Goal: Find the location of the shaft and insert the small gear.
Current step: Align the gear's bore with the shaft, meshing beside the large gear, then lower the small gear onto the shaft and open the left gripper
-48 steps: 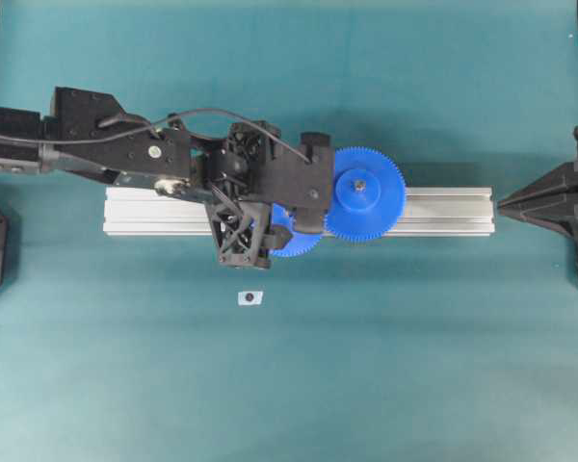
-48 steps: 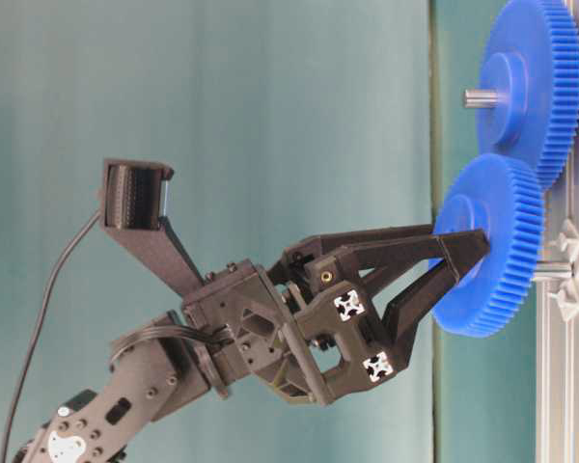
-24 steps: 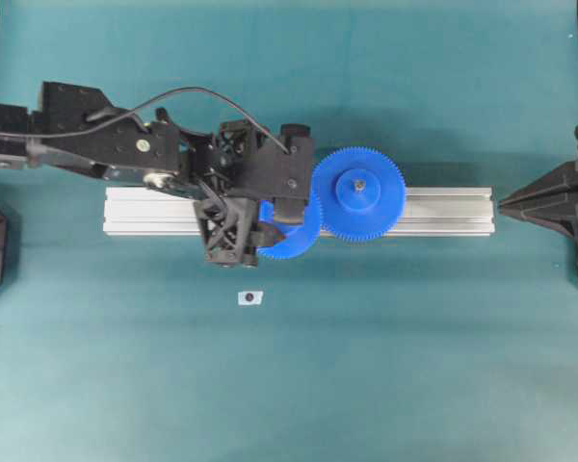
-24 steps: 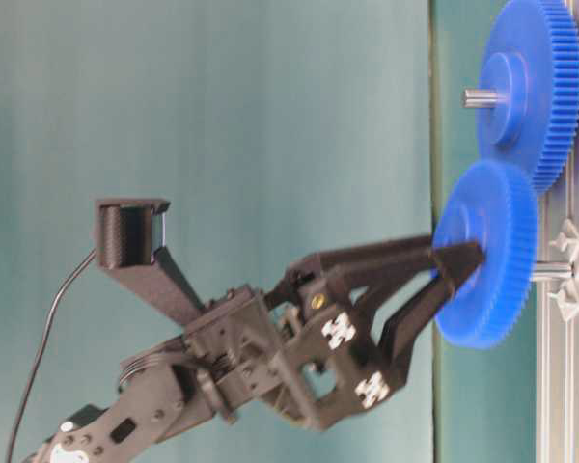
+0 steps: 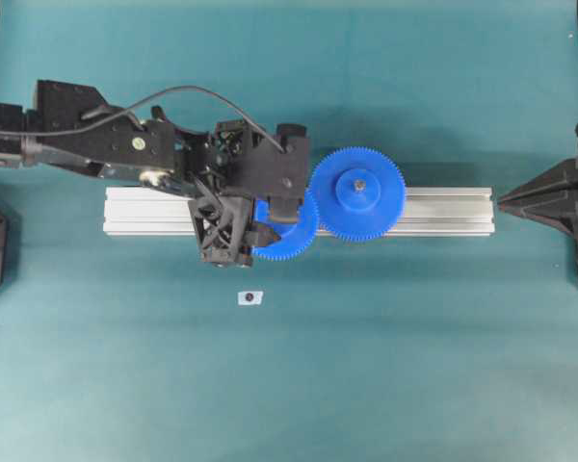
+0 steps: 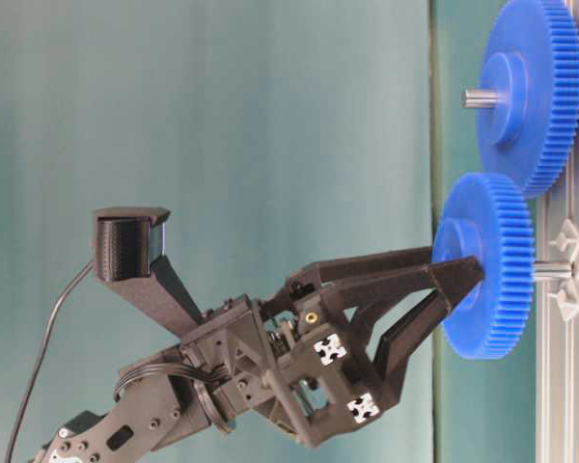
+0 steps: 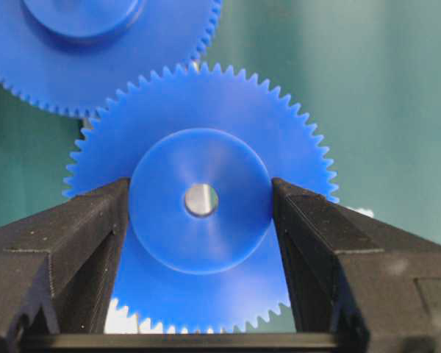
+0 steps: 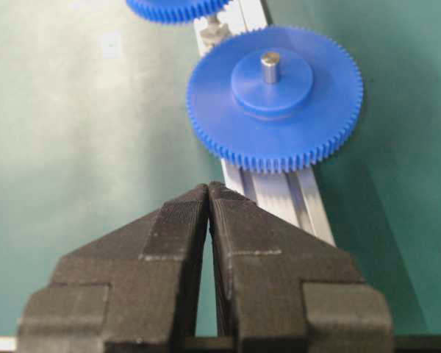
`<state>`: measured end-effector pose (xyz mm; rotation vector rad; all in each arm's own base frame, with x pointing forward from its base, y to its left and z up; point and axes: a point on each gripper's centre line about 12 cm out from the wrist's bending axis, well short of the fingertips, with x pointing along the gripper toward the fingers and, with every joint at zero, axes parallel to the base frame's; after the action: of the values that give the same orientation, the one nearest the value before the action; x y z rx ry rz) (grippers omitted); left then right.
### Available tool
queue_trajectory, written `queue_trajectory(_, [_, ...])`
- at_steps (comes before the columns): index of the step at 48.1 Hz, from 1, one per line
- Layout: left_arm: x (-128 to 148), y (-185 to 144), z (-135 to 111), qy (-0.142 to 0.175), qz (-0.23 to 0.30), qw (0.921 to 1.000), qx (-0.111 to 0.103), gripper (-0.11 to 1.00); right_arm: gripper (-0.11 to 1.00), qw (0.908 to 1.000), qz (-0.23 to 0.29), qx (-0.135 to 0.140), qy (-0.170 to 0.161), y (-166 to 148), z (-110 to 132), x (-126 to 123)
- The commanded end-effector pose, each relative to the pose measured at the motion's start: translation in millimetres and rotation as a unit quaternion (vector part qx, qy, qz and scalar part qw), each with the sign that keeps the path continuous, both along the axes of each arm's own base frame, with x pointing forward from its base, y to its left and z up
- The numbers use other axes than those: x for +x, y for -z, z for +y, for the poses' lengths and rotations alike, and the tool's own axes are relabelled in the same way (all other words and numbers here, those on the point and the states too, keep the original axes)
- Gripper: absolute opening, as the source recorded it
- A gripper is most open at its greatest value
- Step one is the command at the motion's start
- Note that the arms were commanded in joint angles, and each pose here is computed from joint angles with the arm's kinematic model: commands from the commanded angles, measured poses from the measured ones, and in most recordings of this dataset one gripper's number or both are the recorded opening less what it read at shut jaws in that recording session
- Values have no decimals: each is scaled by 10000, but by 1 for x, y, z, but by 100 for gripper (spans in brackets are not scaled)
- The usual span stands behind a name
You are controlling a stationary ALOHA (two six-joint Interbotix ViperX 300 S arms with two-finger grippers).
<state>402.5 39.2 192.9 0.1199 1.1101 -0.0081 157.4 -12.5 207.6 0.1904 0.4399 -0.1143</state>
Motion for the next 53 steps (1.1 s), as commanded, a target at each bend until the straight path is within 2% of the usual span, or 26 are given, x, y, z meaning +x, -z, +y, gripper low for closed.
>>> queue_trajectory(1, [-2,-11,8,-70,-118,9999,51,65,12,10000,-71,28,33,-4,-1,2])
queue_trajectory(19, [0,-13,20,-121,-147,9998,114,65,12,10000,-86,19,32,-4,-1,2])
queue_trajectory(53, [8,-14,20,-74,-152,9998,136,65,12,9999,-118,31,46,-4,-1,2])
